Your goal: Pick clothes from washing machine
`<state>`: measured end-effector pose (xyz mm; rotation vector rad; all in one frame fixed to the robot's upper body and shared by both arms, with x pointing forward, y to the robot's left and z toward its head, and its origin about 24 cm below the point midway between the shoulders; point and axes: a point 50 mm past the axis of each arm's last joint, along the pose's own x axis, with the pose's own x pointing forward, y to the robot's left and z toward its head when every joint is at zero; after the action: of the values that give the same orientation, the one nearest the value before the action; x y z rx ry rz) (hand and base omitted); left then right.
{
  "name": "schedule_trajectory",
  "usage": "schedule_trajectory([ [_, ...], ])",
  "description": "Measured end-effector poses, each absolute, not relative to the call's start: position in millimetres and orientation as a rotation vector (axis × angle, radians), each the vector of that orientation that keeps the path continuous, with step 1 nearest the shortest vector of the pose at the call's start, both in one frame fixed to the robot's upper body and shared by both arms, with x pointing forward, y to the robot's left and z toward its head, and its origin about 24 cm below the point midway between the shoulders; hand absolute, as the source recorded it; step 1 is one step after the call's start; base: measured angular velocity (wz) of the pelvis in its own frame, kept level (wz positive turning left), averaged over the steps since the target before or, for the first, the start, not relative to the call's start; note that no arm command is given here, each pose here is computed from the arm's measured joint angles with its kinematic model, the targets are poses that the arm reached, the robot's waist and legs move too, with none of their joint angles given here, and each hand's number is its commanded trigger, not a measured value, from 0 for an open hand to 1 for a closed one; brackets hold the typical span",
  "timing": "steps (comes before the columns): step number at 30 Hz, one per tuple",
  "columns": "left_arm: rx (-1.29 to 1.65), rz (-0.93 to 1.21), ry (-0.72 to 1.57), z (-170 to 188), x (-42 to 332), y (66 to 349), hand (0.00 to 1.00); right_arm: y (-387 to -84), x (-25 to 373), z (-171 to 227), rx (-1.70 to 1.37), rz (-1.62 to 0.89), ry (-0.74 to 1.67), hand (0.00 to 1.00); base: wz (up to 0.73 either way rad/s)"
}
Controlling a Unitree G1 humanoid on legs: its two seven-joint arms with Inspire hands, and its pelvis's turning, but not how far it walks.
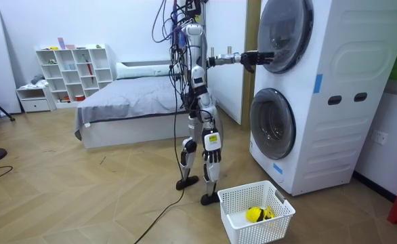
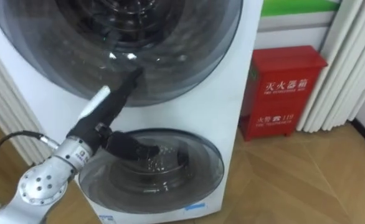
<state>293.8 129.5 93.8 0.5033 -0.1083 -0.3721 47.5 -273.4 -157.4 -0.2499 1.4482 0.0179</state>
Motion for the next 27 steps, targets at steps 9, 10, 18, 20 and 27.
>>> schedule_trajectory([
  [9,0.434,-0.375,-0.001,62,296,137,0.0,-269,45,-159,-0.223,-0.021,1.45,0.0,-0.12],
  [10,0.427,-0.365,0.043,50,292,141,0.0,-269,45,-159,-0.223,-0.021,1.446,0.0,-0.12],
  [18,0.317,-0.058,0.894,-124,149,226,0.0,-260,42,-162,-0.196,-0.045,1.419,0.0,-0.15],
  [20,0.295,0.079,1.099,-147,91,246,0.0,-260,37,-163,-0.193,-0.068,1.42,0.0,0.06],
  [27,0.38,0.309,1.367,-159,0,267,0.0,-249,41,-165,-0.064,-0.148,1.339,0.0,0.15],
])
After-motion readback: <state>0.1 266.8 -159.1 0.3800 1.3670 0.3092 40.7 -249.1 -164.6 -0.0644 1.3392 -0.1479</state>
